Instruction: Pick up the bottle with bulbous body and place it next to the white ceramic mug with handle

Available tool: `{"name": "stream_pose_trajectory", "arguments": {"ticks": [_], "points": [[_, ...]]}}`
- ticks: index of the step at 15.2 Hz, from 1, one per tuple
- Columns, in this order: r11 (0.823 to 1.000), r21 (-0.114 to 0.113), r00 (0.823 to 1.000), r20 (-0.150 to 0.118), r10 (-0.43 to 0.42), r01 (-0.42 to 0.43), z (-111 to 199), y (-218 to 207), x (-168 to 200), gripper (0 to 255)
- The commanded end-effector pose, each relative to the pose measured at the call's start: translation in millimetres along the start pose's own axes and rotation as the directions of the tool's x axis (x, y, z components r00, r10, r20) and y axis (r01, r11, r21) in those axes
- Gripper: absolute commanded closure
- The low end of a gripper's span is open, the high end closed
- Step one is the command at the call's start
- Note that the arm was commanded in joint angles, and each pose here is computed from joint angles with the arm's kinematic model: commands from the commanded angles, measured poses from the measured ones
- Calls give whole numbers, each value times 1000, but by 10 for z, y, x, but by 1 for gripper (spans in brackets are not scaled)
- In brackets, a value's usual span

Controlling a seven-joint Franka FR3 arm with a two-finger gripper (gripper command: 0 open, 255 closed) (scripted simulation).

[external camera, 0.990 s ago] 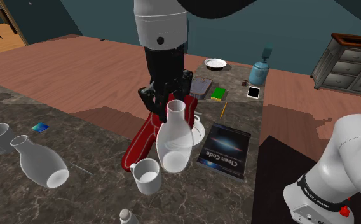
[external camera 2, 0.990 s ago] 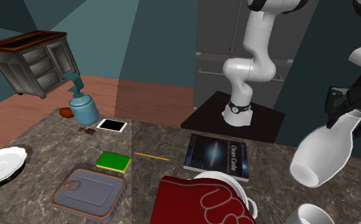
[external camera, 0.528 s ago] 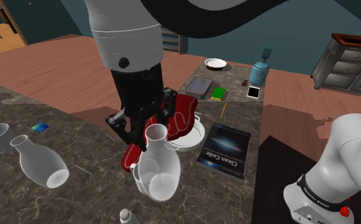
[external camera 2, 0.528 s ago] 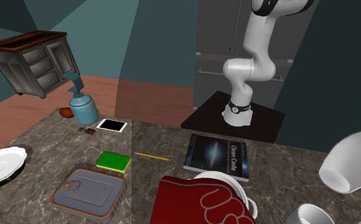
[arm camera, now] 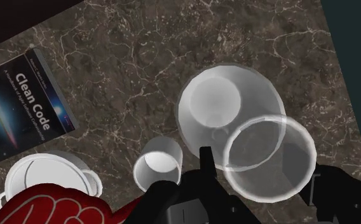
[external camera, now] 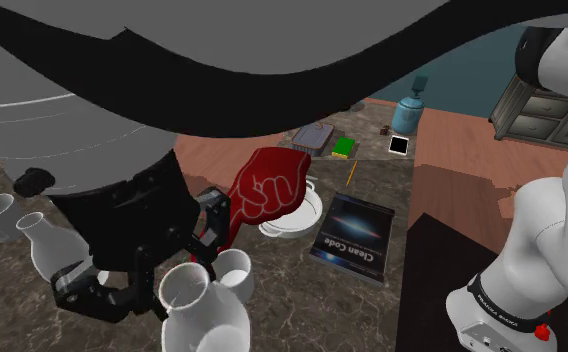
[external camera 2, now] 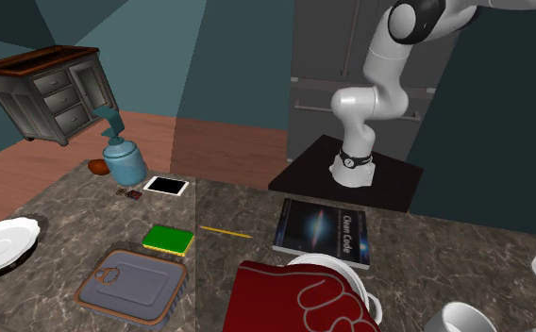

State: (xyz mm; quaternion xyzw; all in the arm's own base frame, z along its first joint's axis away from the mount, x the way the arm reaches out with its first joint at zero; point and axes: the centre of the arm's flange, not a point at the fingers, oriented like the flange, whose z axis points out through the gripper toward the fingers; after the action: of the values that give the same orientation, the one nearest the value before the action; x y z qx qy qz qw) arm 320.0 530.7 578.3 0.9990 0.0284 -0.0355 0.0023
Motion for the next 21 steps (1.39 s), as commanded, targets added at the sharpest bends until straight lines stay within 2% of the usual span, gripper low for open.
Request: {"name": "stream_pose_trajectory", "arguments": {"ticks": [1,2,21], "points": [[1000,0,1000,0,2,-2,9,-245,-120,255],[1000,0,1000,0,2,-2,12,-392,-177,255],[1000,0,1000,0,2,-2,1013,-394,-106,255]]}}
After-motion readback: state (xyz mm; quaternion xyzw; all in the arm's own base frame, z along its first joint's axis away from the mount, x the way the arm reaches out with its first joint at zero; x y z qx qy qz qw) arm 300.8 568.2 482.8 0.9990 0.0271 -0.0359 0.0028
